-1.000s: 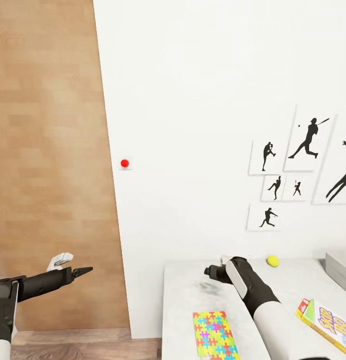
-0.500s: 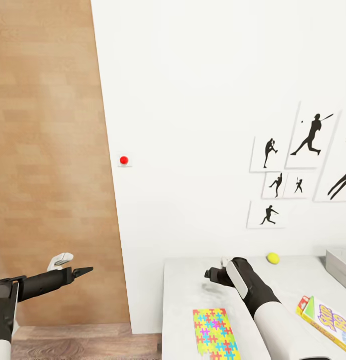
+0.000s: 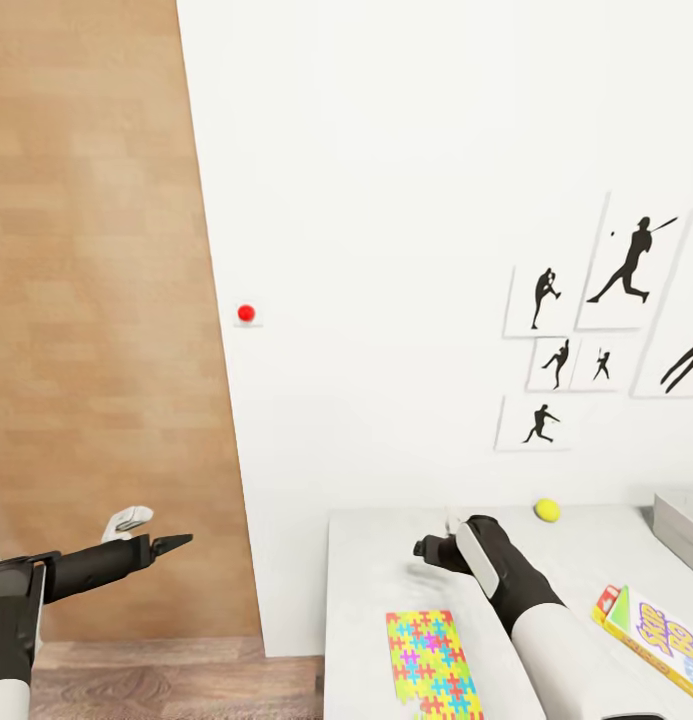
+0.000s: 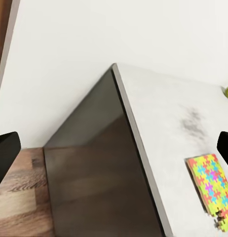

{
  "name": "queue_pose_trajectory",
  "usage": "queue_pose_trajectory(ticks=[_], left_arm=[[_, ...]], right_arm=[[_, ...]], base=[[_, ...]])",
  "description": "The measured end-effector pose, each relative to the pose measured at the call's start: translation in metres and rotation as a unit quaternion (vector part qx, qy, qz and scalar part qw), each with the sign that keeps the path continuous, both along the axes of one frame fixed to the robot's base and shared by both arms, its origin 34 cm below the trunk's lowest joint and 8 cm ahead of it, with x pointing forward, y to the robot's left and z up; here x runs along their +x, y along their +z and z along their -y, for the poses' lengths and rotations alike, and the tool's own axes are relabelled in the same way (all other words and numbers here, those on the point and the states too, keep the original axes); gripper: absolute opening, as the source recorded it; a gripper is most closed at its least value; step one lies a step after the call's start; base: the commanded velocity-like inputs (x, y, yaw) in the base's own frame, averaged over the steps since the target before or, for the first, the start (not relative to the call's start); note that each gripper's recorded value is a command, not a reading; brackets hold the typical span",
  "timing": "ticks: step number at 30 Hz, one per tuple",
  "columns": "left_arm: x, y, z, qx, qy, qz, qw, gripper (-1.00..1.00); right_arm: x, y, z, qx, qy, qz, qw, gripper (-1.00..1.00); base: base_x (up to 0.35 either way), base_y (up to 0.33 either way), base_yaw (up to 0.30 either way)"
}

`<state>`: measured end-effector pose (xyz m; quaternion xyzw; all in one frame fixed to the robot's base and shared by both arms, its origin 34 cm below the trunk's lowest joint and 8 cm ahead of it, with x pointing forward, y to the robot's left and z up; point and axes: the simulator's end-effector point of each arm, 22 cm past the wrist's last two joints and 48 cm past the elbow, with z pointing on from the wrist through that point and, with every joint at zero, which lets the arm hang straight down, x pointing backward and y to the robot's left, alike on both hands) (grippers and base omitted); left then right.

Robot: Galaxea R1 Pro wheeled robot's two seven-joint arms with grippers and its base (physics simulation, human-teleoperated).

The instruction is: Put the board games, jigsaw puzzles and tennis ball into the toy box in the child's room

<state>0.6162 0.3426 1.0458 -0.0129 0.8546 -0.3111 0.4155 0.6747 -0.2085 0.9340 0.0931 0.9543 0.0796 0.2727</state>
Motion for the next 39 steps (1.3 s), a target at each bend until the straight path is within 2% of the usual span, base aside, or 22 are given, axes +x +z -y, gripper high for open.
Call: queue_pose_trajectory(ticks=[8,32,39], left_arm=[[0.001,-0.008,0.006,-0.004,-0.002,-0.007,1.0000,1.00],[0.002,-0.028,0.008,-0.004,-0.003,-0.027,0.9996,1.00],[0.002,-0.034,0.008,-0.004,-0.003,-0.032,0.9995,1.00]], right_arm=[[-0.001,-0.009,0.010,-0.005,-0.006,-0.006,1.0000,1.00],[-0.012,-0.043,0.007,-0.009,-0.003,-0.040,0.9992,1.00],[-0.013,-0.049,0.011,-0.010,-0.006,-0.045,0.9989,1.00]], base=[[0.000,0.000,0.000],[0.000,0.000,0.000],[0.000,0.000,0.000]])
